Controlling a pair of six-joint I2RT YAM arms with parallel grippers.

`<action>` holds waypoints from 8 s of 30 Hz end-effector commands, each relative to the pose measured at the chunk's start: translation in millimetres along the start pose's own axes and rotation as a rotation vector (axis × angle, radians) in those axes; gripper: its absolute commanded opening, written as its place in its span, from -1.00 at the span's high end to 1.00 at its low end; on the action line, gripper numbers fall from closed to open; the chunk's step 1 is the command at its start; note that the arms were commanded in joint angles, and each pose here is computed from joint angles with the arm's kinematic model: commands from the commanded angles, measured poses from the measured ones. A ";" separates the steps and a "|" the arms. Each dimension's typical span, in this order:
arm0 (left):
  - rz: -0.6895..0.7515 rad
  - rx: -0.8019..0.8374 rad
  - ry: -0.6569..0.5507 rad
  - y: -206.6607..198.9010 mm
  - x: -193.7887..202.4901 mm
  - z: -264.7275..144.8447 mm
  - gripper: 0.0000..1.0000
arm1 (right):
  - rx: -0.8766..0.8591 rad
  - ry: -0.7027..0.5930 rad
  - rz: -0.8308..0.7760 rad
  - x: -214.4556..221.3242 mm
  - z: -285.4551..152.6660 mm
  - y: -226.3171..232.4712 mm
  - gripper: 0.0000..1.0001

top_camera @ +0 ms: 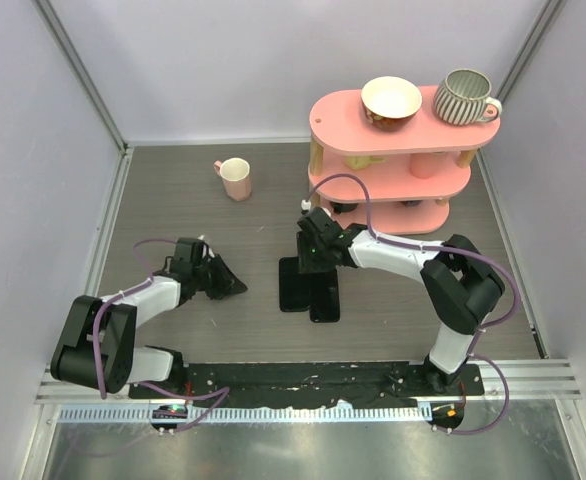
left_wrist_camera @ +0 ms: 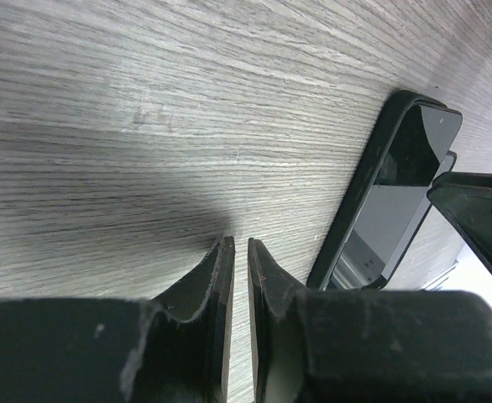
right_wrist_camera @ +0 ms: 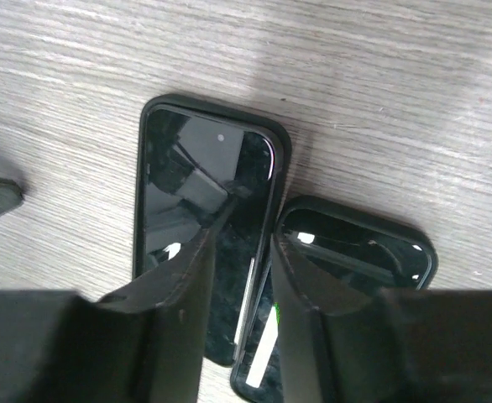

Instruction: Put the phone into the phone case

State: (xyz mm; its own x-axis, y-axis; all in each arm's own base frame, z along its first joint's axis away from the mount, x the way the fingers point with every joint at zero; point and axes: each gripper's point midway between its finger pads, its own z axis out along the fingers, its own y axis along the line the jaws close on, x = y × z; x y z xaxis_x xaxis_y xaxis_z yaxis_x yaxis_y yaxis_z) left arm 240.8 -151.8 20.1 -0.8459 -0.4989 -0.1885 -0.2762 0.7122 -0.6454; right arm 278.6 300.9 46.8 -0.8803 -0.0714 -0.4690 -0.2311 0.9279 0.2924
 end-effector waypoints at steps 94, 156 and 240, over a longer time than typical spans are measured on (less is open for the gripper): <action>0.100 0.037 -0.063 -52.8 3.4 -15.7 0.73 | -0.080 -0.082 -0.094 -19.1 -35.3 44.0 0.41; -0.056 0.102 0.071 -18.5 23.7 22.6 0.82 | -0.931 -0.003 0.169 -7.0 -55.1 122.0 -0.51; 0.048 0.083 0.021 -34.2 1.9 4.1 0.56 | -0.663 0.096 0.038 8.8 -15.4 83.8 0.98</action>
State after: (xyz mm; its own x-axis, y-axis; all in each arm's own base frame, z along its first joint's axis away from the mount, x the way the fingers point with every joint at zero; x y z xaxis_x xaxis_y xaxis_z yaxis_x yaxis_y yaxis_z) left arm 237.8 -186.4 20.9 -0.8737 -0.4716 -0.1193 -0.2524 0.6491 -0.7176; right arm 237.7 362.3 51.3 -0.9567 -0.0864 -0.2780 -0.2780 0.5545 0.7844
